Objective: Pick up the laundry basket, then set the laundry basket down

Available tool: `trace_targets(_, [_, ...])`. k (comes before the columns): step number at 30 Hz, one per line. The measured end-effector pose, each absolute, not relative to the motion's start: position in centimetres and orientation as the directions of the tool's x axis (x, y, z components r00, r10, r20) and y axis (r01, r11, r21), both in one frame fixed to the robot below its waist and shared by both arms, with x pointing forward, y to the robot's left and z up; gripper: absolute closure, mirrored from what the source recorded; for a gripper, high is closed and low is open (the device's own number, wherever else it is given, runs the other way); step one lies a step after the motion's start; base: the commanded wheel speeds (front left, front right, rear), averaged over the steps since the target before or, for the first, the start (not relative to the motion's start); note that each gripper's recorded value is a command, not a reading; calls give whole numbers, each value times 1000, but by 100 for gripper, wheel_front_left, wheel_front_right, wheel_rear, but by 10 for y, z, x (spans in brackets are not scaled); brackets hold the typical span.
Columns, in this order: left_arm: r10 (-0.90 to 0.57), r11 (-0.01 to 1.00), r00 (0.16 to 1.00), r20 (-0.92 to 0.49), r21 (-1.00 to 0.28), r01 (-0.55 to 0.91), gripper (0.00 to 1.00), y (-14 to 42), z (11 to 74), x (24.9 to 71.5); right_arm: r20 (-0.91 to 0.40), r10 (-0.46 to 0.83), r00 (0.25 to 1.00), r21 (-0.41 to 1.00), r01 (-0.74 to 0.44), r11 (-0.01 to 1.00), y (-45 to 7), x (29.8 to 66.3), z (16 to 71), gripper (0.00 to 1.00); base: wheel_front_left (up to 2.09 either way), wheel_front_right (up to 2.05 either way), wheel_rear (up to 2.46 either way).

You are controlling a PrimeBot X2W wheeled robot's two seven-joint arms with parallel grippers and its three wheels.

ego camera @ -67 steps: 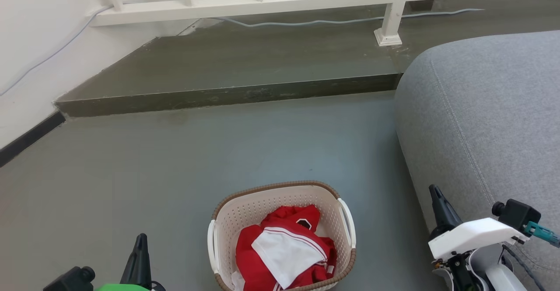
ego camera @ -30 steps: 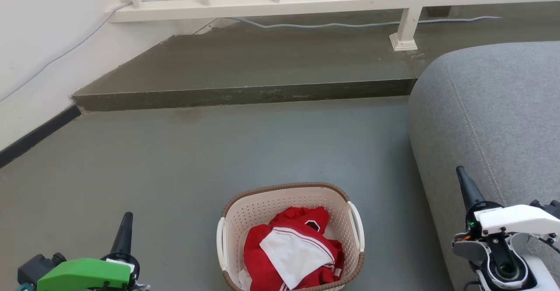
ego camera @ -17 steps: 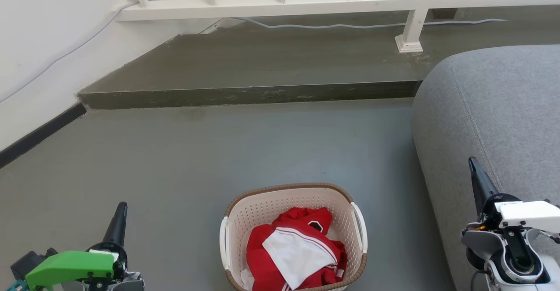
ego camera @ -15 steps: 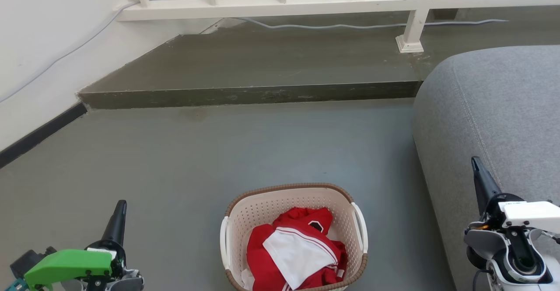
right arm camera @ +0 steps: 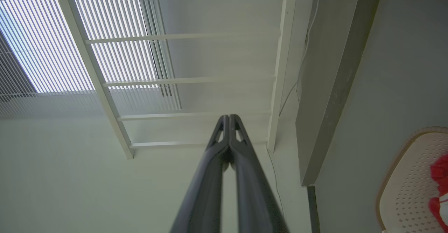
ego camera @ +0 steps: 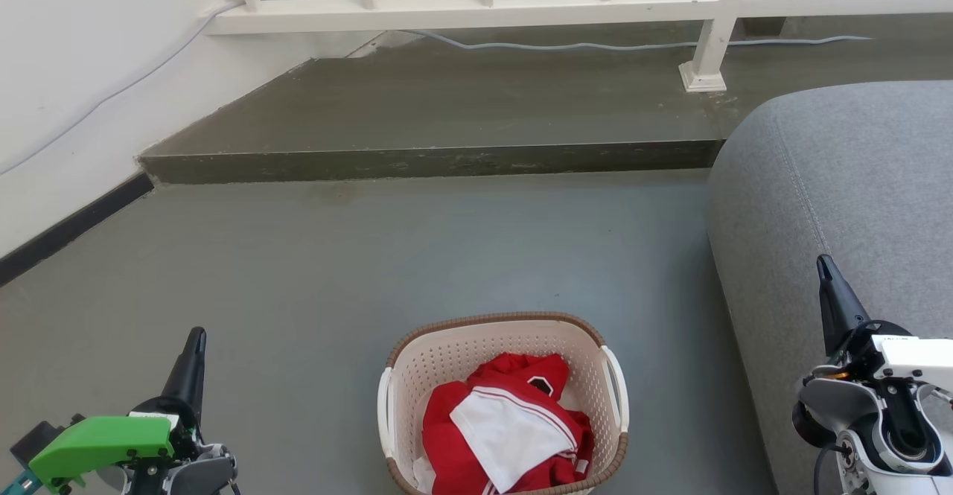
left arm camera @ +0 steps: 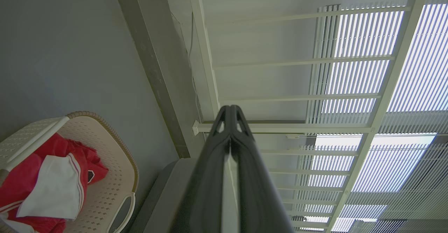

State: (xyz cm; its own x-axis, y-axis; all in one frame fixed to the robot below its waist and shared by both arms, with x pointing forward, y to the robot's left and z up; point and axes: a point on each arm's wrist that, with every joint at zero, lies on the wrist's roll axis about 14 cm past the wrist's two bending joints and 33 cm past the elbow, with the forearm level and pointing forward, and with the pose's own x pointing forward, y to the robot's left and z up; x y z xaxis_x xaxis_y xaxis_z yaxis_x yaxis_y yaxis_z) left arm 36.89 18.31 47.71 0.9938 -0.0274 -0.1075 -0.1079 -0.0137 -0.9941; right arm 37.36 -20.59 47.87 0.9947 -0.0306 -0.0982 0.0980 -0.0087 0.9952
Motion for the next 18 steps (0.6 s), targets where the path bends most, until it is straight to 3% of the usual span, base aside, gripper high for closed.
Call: trace_targets(18, [-23, -13, 993, -116, -993, -117, 100, 185, 473, 369, -95, -32, 995, 995, 95, -9, -206, 374, 479, 100, 0, 0, 0])
